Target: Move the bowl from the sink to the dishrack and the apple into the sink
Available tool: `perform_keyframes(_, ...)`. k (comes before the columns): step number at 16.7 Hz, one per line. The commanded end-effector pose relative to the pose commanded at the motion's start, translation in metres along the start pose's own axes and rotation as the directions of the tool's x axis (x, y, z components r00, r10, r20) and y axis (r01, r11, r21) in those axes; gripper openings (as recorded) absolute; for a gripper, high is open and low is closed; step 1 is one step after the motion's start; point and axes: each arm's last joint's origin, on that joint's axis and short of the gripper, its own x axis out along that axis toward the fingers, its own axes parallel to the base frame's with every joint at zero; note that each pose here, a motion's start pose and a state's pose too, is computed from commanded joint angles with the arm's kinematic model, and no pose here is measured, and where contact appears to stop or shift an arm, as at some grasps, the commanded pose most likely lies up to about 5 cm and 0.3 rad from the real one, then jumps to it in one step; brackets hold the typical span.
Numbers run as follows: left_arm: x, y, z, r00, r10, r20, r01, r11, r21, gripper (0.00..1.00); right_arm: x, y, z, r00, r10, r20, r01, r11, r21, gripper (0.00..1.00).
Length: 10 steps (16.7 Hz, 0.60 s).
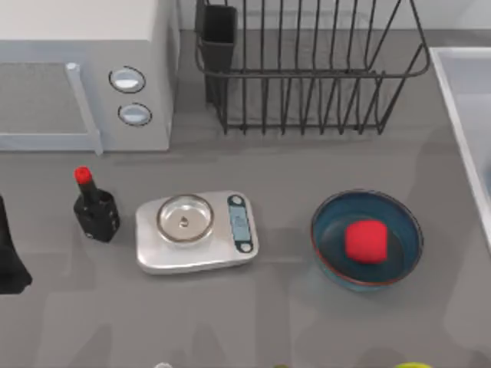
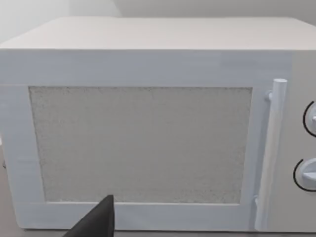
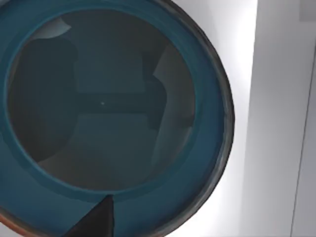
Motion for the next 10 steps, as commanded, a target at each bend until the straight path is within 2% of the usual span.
perform_keyframes(7, 0.000, 0.000, 0.000, 1.000, 0.000, 0.000, 0.000, 1.000, 0.000, 1.00, 0.081, -0.002, 0.000, 1.000, -0.002, 0.003, 0.002, 1.000, 0.003, 1.00)
perform_keyframes(10, 0.000, 0.000, 0.000, 1.000, 0.000, 0.000, 0.000, 1.000, 0.000, 1.00, 0.093, -0.002, -0.001, 1.000, -0.001, 0.001, 0.001, 1.000, 0.003, 1.00)
